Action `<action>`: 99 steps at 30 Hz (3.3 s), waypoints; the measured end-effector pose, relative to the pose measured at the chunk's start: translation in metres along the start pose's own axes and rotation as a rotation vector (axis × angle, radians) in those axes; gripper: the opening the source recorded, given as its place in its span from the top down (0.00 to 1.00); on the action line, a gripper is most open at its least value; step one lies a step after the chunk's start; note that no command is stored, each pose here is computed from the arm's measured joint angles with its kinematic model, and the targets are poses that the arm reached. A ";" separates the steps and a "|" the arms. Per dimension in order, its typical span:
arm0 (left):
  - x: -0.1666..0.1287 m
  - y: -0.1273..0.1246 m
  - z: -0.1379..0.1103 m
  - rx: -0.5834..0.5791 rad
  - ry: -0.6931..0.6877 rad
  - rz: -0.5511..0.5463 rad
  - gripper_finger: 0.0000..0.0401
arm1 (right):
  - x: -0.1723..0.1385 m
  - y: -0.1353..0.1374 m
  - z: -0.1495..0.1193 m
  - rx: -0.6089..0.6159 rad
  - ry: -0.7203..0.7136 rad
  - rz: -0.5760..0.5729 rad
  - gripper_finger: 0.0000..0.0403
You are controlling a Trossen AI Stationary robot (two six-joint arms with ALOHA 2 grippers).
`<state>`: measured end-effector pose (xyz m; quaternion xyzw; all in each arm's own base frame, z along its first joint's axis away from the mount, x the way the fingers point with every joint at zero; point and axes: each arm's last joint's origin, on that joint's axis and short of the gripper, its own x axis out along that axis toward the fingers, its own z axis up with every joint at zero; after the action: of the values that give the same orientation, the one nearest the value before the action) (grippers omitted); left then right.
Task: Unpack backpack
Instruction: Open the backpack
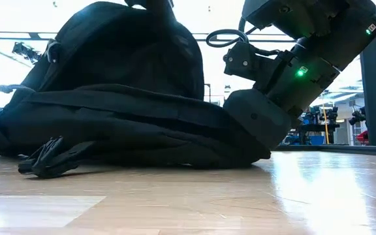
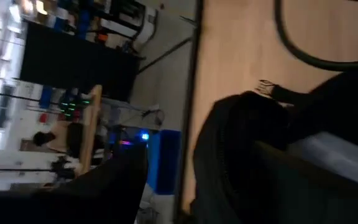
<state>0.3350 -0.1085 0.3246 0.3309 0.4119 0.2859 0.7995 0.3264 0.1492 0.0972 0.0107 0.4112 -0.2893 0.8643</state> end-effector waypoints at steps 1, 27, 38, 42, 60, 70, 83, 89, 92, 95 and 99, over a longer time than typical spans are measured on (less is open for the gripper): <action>0.004 -0.002 0.000 -0.018 0.012 -0.036 0.33 | 0.000 0.000 0.000 0.000 0.000 0.000 1.00; 0.009 0.049 -0.034 -0.102 0.304 -0.039 1.00 | 0.000 0.001 0.000 0.028 0.007 0.017 1.00; -0.037 0.119 -0.067 -0.318 0.178 -0.047 1.00 | -0.002 0.003 -0.001 0.066 0.012 0.027 1.00; -0.042 0.139 -0.078 -0.382 0.169 -0.040 1.00 | -0.005 0.005 -0.001 0.083 0.005 0.039 1.00; -0.034 0.097 -0.214 -0.715 0.197 -0.103 1.00 | -0.008 0.011 -0.002 0.100 -0.009 0.081 1.00; -0.034 0.093 -0.237 -0.783 0.218 -0.122 1.00 | -0.013 0.015 -0.006 0.123 0.050 0.137 1.00; -0.033 0.092 -0.237 -0.741 0.224 -0.099 1.00 | -0.057 0.002 0.010 -0.022 0.022 0.230 1.00; -0.032 0.090 -0.228 -0.735 0.176 -0.152 1.00 | -0.082 -0.018 0.053 -0.020 -0.213 0.222 0.97; -0.031 0.088 -0.219 -0.728 0.127 -0.193 1.00 | -0.079 -0.028 0.082 -0.023 -0.317 0.232 0.90; -0.030 0.086 -0.211 -0.723 0.085 -0.233 1.00 | -0.058 -0.045 0.106 -0.032 -0.351 0.238 0.81; -0.027 0.083 -0.203 -0.695 0.066 -0.247 1.00 | -0.026 -0.080 0.133 0.044 -0.336 0.264 0.68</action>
<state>0.1339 -0.0176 0.3107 -0.0221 0.3523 0.3207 0.8789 0.3668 0.0612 0.2217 0.0351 0.2501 -0.1803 0.9506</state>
